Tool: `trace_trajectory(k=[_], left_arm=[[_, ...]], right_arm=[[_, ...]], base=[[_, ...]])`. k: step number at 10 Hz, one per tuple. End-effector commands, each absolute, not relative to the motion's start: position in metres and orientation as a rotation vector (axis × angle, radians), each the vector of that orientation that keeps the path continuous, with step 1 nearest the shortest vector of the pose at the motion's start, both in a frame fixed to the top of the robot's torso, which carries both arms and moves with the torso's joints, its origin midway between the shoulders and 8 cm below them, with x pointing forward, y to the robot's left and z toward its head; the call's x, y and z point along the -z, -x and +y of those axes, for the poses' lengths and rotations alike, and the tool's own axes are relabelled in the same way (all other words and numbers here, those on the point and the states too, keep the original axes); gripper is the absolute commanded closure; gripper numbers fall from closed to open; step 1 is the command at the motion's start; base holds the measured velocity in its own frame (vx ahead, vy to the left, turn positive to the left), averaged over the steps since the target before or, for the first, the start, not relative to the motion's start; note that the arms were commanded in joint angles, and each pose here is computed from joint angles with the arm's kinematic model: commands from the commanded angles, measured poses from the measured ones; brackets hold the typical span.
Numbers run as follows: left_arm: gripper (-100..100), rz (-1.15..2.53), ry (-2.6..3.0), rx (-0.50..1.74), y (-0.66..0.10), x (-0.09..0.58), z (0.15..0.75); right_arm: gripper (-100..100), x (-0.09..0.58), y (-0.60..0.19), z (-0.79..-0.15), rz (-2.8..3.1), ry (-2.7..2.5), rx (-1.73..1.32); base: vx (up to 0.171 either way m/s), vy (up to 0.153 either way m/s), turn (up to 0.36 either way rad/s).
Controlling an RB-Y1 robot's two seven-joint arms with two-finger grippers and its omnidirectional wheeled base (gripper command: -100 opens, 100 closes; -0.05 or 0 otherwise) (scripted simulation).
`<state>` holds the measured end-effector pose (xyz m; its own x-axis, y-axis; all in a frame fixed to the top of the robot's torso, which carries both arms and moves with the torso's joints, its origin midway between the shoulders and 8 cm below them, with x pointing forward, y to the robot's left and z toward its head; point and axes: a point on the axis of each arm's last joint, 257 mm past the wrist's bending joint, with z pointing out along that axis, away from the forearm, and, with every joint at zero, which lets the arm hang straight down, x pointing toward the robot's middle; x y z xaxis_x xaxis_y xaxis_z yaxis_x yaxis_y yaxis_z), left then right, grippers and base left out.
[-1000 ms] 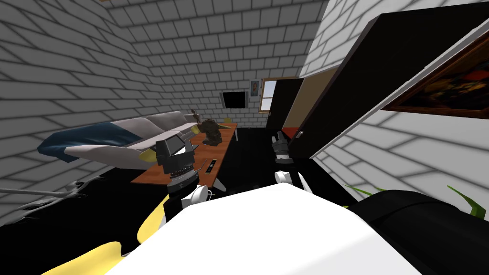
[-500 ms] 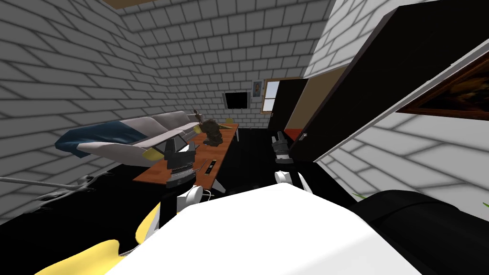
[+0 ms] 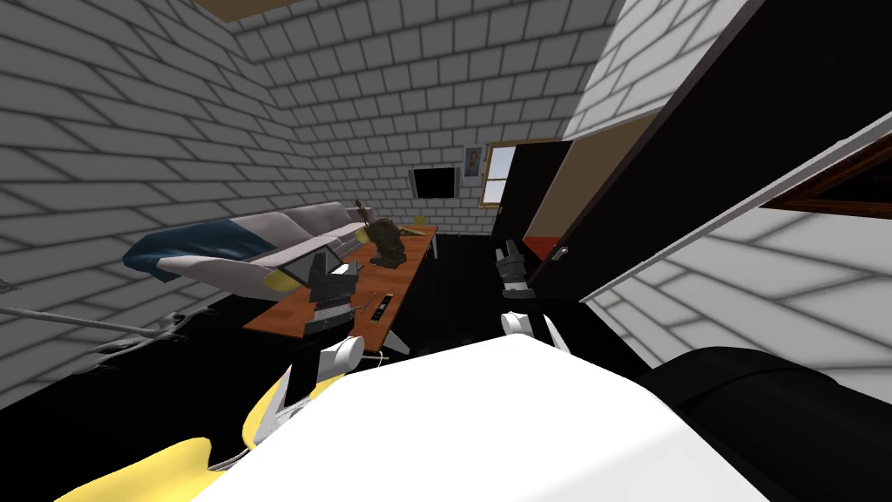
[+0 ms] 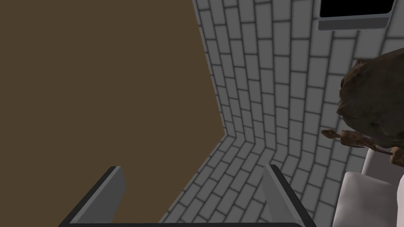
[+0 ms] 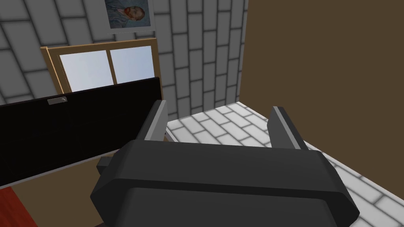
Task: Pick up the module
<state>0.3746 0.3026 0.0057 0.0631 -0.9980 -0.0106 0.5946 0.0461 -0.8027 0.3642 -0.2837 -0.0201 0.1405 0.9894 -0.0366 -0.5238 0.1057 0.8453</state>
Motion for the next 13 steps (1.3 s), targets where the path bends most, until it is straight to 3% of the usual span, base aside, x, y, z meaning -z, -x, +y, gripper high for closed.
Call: trace_trajectory(k=[1, 13], left_arm=[[-100, 0.722, 0.767, 1.379, -0.381, 0.001, 0.308], [-100, 0.817, 1.178, 1.3, -0.435, 0.087, 0.383]], right_arm=[[0, 0.02, -0.364, -0.284, 0.742, -0.799, -1.28], [0, 0.02, -0.364, -0.284, 0.742, -0.799, -1.28]], base=[[0.054, -0.044, 0.048], [0.061, -0.046, 0.06]])
